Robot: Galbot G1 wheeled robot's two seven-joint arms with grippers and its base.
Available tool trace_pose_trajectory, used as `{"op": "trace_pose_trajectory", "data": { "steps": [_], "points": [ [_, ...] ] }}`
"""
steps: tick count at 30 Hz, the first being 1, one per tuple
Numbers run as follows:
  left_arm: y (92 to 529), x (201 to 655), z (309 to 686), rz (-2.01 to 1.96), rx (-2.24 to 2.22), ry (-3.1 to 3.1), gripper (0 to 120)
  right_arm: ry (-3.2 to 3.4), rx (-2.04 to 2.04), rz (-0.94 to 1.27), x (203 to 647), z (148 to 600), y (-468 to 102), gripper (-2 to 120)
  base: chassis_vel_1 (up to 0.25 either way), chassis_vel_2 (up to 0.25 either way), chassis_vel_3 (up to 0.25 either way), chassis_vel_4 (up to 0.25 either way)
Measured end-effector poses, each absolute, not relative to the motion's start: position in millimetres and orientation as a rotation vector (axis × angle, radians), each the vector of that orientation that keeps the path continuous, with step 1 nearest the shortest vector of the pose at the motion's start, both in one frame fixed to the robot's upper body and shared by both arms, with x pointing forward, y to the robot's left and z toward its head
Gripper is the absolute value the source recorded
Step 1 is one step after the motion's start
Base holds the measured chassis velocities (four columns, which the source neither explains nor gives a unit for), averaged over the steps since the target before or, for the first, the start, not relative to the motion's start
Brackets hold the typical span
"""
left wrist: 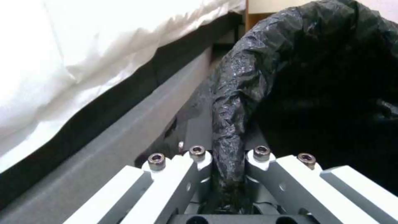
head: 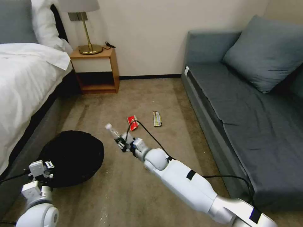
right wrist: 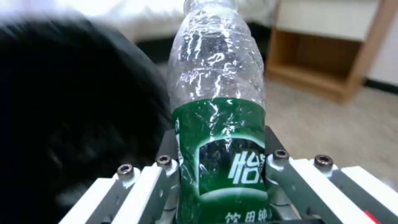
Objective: Pick up the trash bin, then pick up the garbage on the floor and place it into the trash bin.
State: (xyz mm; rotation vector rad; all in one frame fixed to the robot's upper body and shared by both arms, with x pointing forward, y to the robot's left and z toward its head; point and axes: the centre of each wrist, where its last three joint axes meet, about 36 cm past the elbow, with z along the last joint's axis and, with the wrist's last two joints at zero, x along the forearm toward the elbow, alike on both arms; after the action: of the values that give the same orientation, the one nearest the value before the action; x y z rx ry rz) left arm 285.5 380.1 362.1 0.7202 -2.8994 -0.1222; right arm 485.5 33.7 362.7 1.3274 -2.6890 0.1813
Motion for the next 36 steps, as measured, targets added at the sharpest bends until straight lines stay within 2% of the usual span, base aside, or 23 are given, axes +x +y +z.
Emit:
{"op": "trace_pose_trajectory", "data": {
  "steps": [6,11,16,22,29,32,33,35,36],
  "points": [
    [377.1,287.7,363.0,-0.119,0.72,-2.905,5,-2.734,1.488,0.019,458.4,374.1,89.5,26,0.0,0.0,0.0,0.0],
    [376.1,285.3,361.6,-0.113,0.717,-2.899,5,-2.712,1.57,-0.019,445.2,375.9,111.5,26,0.0,0.0,0.0,0.0],
    [374.0,284.0,363.5,-0.106,0.712,-2.905,5,-2.675,1.605,0.026,438.3,360.7,118.2,26,0.0,0.0,0.0,0.0],
    [363.2,274.2,374.4,-0.084,0.654,-2.933,5,-2.654,1.529,0.154,434.6,322.0,114.2,26,0.0,0.0,0.0,0.0],
    [358.5,266.7,374.9,-0.081,0.63,-2.932,5,-2.632,1.533,0.189,426.3,316.3,116.6,27,0.0,0.0,0.0,0.0],
    [357.1,266.4,374.1,-0.082,0.631,-2.933,5,-2.627,1.55,0.185,422.6,319.8,119.0,41,0.0,0.0,0.0,0.0],
    [357.1,266.4,374.1,-0.082,0.631,-2.933,5,-2.627,1.55,0.185,422.6,319.8,119.0,41,0.0,0.0,0.0,0.0],
    [357.0,266.7,373.5,-0.085,0.631,-2.933,5,-2.626,1.561,0.179,419.8,321.7,120.4,51,0.0,0.0,0.0,0.0],
    [357.0,266.7,373.5,-0.085,0.631,-2.933,5,-2.626,1.561,0.179,419.8,321.7,120.4,51,0.0,0.0,0.0,0.0]
  ]
}}
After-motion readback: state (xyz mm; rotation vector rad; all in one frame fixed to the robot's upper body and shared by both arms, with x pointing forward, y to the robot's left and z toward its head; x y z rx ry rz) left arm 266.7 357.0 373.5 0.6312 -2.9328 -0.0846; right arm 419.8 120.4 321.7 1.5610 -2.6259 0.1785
